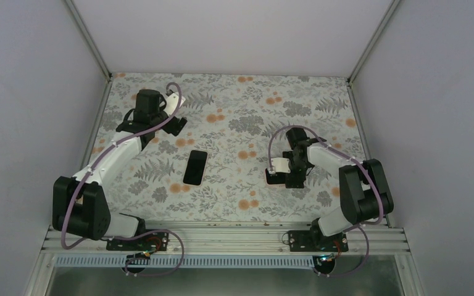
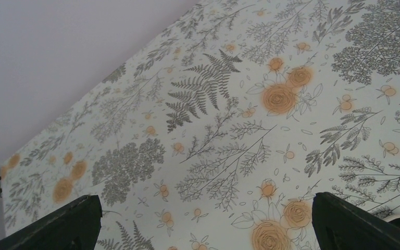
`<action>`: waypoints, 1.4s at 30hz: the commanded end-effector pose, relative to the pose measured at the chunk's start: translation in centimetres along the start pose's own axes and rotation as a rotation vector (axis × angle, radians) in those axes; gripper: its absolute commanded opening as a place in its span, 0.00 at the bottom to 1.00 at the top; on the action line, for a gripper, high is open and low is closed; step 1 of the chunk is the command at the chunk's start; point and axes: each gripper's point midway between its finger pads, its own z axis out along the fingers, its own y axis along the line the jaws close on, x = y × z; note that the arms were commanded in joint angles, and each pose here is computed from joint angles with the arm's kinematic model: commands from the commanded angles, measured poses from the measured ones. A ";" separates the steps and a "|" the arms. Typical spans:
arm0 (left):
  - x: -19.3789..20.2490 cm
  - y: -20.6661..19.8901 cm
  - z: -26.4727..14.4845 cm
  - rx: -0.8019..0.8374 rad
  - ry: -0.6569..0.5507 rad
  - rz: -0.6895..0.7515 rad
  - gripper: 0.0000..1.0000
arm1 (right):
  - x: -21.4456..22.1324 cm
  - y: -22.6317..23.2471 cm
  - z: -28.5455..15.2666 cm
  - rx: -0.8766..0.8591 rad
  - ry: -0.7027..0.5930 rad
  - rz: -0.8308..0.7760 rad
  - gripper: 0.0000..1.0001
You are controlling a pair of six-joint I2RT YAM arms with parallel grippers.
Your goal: Take the phone out of the phone case
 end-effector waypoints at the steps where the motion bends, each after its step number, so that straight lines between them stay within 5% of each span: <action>1: -1.6 -0.4 0.0 0.028 -0.030 0.005 1.00 | 0.4 -0.7 1.4 -0.004 0.019 -0.014 0.98; 9: -1.4 -3.7 1.1 0.127 -0.011 0.002 1.00 | 0.8 -2.0 1.3 0.111 0.037 0.033 0.54; 21: -6.6 -12.5 1.7 0.628 -0.012 -0.109 1.00 | -4.7 -8.1 -9.1 0.434 -0.264 0.106 0.55; 30: -8.5 -17.8 2.9 0.938 0.031 -0.268 1.00 | -7.7 -14.1 -12.1 0.601 -0.302 0.187 0.57; 42: -11.1 -18.8 4.9 1.067 0.052 -0.411 1.00 | -11.3 -16.4 -14.0 0.705 -0.353 0.208 0.58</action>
